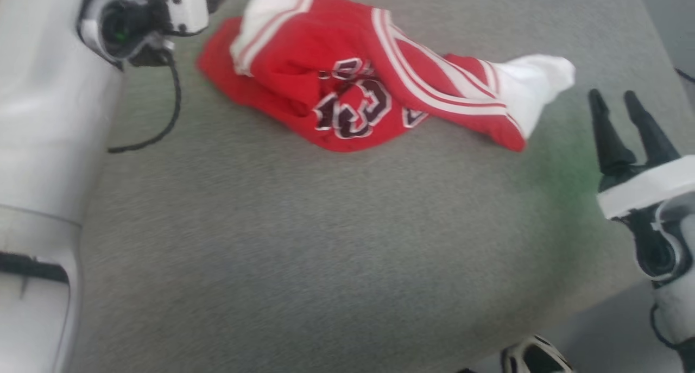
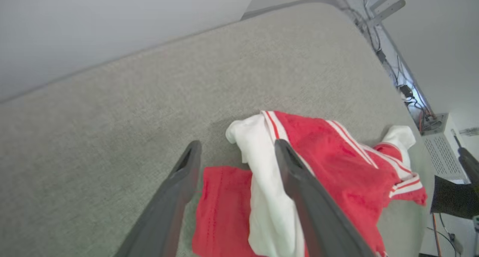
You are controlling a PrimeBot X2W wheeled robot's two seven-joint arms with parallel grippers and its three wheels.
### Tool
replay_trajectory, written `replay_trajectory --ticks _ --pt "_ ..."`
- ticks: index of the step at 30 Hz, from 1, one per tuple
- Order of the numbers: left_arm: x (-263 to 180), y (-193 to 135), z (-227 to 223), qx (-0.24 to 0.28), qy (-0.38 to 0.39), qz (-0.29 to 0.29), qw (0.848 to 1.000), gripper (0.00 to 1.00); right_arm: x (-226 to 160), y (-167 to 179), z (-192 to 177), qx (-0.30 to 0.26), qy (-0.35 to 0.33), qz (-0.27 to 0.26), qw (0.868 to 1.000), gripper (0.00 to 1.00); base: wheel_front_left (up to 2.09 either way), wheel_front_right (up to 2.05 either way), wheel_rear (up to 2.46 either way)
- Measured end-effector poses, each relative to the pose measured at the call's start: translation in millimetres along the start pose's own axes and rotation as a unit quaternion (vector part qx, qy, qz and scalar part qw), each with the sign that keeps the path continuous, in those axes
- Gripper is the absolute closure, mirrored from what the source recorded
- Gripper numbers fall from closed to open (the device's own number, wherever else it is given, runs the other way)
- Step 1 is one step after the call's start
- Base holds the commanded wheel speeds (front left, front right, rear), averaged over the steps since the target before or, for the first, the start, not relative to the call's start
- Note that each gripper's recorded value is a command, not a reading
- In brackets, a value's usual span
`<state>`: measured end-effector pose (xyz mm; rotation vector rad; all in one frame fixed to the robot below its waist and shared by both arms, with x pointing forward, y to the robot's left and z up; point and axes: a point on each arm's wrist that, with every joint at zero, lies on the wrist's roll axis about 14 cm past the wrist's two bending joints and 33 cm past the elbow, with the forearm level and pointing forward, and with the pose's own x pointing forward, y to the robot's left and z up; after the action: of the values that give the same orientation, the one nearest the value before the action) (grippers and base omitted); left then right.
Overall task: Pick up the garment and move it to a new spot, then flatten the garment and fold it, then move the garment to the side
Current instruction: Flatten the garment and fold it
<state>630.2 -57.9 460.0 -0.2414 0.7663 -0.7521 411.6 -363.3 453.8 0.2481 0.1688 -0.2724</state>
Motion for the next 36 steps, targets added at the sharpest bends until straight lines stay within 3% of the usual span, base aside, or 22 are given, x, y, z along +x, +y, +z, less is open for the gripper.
replay_trajectory --ticks 7,11,12,13,14,15,21,27,30,31,36 --pt "42.6 -8.1 -49.6 -0.04 0.152 -0.029 0.987 0.0 -15.9 -22.3 -10.6 -0.014 0.019 -0.037 0.999 0.0 0.0 0.0 0.0" --pt "49.5 -16.9 -51.8 -0.045 0.169 -0.046 0.984 0.01 -14.5 -27.0 -11.1 -0.02 0.021 -0.044 0.999 0.0 0.0 0.0 0.0" --pt "49.5 -16.6 -50.6 -0.042 0.166 -0.045 0.984 0.23 -13.8 -25.9 -12.0 -0.02 0.022 -0.043 0.999 0.0 0.0 0.0 0.0" --pt "49.2 -16.1 -50.6 -0.039 0.166 -0.044 0.984 0.68 -12.5 -24.2 -13.0 -0.02 0.023 -0.04 0.999 0.0 0.0 0.0 0.0" --pt "49.0 -16.4 -49.2 -0.039 0.16 -0.045 0.985 0.96 -10.4 -22.0 -13.3 -0.018 0.023 -0.037 0.999 0.0 0.0 0.0 0.0" --pt "48.7 -17.5 -46.9 -0.042 0.153 -0.047 0.986 1.0 -7.7 -19.2 -13.0 -0.017 0.022 -0.033 0.999 0.0 0.0 0.0 0.0" --pt "30.2 -24.1 -15.7 -0.039 0.075 -0.062 0.995 1.0 5.0 -9.7 -10.9 -0.023 0.018 -0.01 1.0 0.0 0.0 0.0 0.0" --pt "-19.7 -4.2 0.5 -0.034 0.013 -0.044 0.998 1.0 17.9 15.0 -12.5 -0.022 0.018 0.031 0.999 0.0 0.0 0.0 0.0" --pt "-54.6 19.9 0.2 -0.021 -0.004 -0.01 1.0 1.0 25.2 37.4 -9.9 -0.019 0.016 0.063 0.998 0.0 0.0 0.0 0.0" --pt "-81.5 45.2 -4.4 -0.018 -0.01 0.027 0.999 1.0 27.7 49.4 -10.3 -0.017 0.017 0.079 0.997 0.0 0.0 0.0 0.0" --pt "-134.9 95.8 -22.1 -0.013 0.001 0.116 0.993 1.0 30.4 70.5 -8.7 -0.013 0.017 0.106 0.994 0.0 0.0 0.0 0.0"
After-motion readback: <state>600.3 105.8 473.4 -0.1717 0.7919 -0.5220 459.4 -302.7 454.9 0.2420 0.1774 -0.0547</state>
